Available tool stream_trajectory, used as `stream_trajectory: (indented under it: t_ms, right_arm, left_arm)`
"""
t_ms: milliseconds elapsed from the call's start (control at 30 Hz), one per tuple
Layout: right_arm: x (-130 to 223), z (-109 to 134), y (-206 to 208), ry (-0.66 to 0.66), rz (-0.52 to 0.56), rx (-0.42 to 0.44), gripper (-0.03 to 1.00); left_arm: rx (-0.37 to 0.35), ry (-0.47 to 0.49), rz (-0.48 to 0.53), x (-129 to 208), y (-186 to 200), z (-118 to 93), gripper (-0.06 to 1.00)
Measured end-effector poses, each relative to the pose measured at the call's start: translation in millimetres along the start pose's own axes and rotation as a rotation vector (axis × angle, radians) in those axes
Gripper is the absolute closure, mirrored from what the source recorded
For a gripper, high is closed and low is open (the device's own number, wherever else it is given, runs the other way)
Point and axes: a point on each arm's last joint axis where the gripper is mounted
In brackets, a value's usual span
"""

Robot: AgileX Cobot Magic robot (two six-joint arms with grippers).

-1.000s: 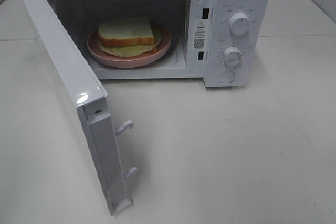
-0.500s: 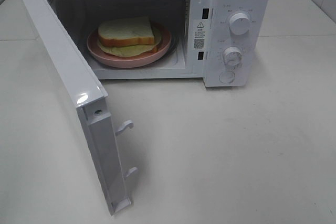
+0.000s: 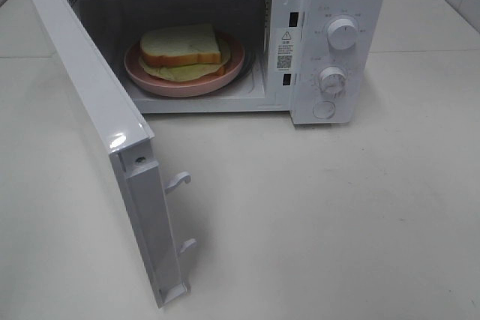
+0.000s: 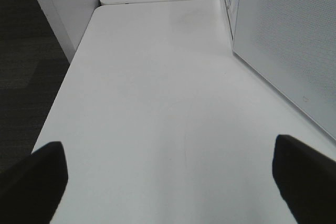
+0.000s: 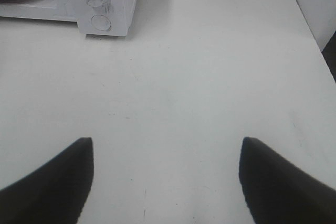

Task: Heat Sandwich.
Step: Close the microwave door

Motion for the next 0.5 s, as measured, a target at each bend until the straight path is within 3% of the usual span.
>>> stream_trajectory:
  t_ms: [500]
  right_arm:
    - [0.0, 0.0, 0.0, 0.000, 0.000, 0.000, 0.22]
  left_arm:
    - [0.000, 0.000, 0.000, 0.0, 0.0, 0.0, -0.05]
Point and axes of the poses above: a point on each arm's last joint axis where the gripper is mounted, y pointing back along that axis away from the gripper, z along the wrist's bending axis when the last joint is at zero, x = y × z
